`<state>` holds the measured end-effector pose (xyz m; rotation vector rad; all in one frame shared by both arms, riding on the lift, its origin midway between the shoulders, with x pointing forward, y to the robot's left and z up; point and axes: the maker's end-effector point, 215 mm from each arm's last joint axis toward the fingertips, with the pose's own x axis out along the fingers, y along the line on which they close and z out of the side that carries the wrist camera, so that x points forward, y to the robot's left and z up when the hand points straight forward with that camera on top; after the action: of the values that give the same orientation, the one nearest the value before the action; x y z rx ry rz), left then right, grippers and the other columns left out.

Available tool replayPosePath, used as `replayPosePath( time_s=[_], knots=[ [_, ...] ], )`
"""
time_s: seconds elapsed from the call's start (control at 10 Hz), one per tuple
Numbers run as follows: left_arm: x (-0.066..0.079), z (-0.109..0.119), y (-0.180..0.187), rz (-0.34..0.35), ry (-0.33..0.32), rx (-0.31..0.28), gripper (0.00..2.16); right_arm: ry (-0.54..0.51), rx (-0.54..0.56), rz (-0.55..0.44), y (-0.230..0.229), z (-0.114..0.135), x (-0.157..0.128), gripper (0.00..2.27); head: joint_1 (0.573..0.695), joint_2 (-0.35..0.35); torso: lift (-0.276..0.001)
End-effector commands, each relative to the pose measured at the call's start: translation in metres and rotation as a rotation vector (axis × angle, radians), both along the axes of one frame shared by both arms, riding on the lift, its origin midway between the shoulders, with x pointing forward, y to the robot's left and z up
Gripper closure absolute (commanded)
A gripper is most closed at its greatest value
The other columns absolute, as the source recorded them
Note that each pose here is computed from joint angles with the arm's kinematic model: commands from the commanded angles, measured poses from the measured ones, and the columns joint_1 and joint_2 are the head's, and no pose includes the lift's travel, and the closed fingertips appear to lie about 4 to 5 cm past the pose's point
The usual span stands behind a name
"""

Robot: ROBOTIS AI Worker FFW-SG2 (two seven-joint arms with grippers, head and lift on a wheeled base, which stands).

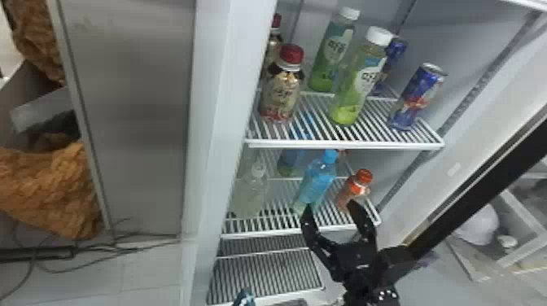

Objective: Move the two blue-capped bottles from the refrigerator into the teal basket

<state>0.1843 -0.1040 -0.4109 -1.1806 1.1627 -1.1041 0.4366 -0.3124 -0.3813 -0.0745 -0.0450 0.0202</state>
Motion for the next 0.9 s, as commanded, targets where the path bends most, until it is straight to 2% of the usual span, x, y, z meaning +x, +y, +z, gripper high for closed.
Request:
replayPosePath(
  time_s=[0.0, 0.5, 0.8],
  knots=[
    [-0.001, 0.0, 0.0, 0.0, 0.002, 0.0, 1.14, -0.006, 0.001, 0.006, 0.002, -0.001, 0.011, 0.14, 0.695, -0.35, -0.142],
    [-0.001, 0.0, -0.001, -0.004, 0.001, -0.001, 1.14, -0.002, 0.001, 0.0, -0.003, -0.011, 0.036, 0.11, 0.695, -0.35, -0.142],
    [-0.002, 0.001, -0.001, -0.005, 0.002, -0.003, 1.14, -0.031, 0.002, -0.002, -0.003, -0.003, 0.054, 0.11, 0.695, -0.35, -0.142]
  ],
)
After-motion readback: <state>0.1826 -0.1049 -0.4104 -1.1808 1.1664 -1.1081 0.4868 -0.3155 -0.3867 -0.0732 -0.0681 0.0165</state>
